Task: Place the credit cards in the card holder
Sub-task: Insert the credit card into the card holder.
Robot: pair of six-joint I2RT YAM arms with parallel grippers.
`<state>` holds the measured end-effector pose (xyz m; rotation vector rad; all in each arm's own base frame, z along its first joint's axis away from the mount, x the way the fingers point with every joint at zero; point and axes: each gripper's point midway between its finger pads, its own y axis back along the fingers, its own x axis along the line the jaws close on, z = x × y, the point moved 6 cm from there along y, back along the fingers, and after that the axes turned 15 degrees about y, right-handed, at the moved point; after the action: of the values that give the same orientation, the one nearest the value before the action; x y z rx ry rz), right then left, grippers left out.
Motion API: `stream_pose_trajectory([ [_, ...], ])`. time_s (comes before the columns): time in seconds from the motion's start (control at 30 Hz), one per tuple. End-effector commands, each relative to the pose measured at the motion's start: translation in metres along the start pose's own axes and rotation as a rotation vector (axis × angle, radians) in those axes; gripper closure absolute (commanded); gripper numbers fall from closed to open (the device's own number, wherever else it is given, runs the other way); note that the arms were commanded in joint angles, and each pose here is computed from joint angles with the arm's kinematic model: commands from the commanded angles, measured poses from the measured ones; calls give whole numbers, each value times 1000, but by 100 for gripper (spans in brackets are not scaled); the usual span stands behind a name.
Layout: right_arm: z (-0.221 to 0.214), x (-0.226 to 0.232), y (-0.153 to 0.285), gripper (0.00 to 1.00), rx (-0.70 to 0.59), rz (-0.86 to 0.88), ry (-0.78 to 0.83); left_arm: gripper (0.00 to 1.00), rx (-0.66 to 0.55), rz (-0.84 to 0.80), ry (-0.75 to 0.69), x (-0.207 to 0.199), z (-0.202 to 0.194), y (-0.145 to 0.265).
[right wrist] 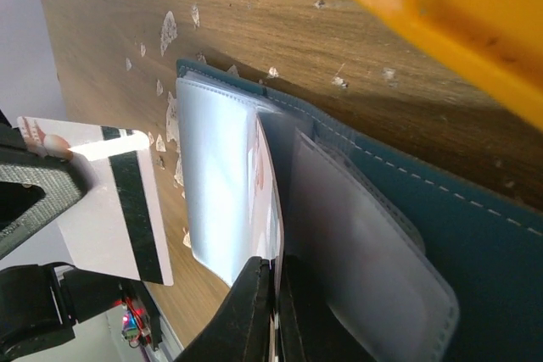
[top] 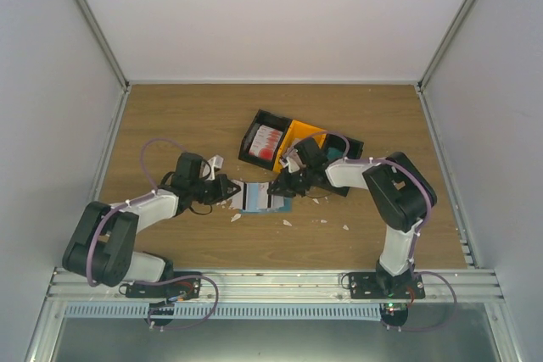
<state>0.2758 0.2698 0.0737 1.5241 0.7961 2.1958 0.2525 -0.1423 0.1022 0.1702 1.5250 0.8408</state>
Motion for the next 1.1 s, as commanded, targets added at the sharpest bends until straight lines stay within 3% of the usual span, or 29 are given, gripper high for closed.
stream_pose_trajectory([
  [0.0, -11, -7, -14, 96, 25, -57, -2, 100, 13, -2, -8, 7, -1, -8],
  [0.3, -18, -8, -23, 96, 40, -77, 34, 100, -7, 110, 17, 33, -5, -13],
  [0.73, -20, -7, -39, 92, 82, -137, 77, 100, -5, 114, 16, 36, -8, -12],
  [0.8, -16, -3, -39, 88, 71, -170, 98, 100, -5, 103, 12, 34, -8, -11],
  [0.97, -13, 3, -34, 68, 42, -313, 135, 100, -6, 63, 2, 23, -7, -7],
  [1.07, -13, 11, -29, 63, 15, -360, 151, 100, -17, 40, -11, 15, -6, -2],
])
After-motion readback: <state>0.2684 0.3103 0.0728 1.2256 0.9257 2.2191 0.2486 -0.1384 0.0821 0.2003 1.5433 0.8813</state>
